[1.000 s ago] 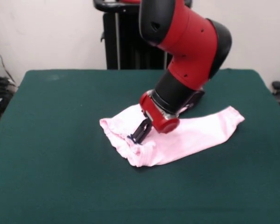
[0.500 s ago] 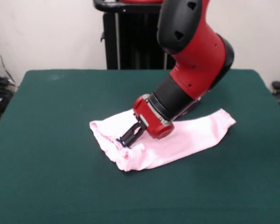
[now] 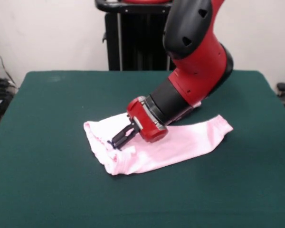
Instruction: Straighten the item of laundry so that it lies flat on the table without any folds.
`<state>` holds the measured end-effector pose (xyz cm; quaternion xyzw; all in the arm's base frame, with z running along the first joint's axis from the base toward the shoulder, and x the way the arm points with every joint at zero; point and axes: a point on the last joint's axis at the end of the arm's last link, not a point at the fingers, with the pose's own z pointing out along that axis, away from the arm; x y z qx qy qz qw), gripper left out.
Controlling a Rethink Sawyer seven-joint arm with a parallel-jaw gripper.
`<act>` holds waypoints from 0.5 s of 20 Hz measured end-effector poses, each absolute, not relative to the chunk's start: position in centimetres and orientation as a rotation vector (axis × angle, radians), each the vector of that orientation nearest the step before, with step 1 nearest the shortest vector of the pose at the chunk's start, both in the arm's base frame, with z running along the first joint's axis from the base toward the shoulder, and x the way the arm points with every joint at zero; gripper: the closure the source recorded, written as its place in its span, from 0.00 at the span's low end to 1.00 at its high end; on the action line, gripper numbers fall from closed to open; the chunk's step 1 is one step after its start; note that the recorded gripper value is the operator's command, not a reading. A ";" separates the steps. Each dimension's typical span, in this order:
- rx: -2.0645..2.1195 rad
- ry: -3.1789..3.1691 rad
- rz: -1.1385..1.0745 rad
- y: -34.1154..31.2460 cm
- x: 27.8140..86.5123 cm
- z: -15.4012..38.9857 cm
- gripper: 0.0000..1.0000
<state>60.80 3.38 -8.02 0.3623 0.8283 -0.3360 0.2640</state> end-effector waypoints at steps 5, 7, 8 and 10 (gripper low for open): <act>0.908 2.193 -1.010 0.9 60.4 -7.5 1.00; 0.880 2.179 -1.046 0.1 60.2 -7.4 1.00; 0.869 2.173 -1.060 -0.2 60.1 -7.3 1.00; 0.850 2.162 -1.084 -0.8 60.0 -7.2 1.00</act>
